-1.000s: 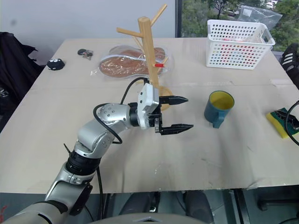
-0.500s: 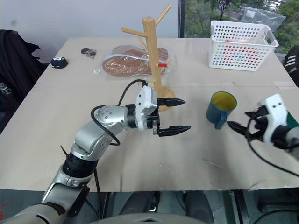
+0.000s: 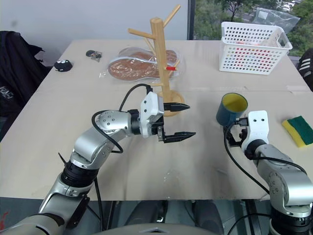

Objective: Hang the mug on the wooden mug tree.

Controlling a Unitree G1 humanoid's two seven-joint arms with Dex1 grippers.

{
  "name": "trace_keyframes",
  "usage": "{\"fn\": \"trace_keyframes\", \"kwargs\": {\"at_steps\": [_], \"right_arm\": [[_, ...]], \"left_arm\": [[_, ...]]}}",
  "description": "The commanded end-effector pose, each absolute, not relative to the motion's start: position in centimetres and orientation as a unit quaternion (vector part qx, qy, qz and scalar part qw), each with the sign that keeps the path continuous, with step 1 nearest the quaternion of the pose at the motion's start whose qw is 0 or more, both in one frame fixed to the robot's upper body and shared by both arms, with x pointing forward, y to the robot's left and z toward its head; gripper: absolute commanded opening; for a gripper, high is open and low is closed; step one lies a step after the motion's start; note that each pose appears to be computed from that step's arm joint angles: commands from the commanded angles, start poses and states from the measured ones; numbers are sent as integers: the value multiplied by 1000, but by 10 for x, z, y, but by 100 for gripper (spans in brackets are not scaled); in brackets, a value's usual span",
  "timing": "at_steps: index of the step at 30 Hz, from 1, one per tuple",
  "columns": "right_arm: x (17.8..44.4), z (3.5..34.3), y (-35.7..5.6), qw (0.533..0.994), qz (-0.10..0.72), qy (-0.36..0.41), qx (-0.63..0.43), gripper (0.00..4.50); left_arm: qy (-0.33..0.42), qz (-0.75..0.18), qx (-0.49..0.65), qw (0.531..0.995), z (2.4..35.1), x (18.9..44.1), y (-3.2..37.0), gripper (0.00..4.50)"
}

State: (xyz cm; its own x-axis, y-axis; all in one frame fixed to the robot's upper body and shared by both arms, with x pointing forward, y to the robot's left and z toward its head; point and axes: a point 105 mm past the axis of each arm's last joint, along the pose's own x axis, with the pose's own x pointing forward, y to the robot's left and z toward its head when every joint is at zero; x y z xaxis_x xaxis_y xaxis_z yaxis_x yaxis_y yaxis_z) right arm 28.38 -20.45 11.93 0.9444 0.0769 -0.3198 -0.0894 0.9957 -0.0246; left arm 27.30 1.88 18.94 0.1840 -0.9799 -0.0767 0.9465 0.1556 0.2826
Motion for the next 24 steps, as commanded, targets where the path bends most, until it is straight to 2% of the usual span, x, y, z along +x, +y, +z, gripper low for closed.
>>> {"fn": "trace_keyframes", "kwargs": {"at_steps": [1,14,24], "right_arm": [[286,135,-199,992,9,120,-22,441],[293,132,-207,988,-105,105,-32,441],[297,131,-218,983,-145,106,-30,441]], "left_arm": [[-86,-640,140,751,197,266,15,439],[-84,-639,142,751,198,265,16,439],[-82,-636,142,754,198,265,17,439]]}}
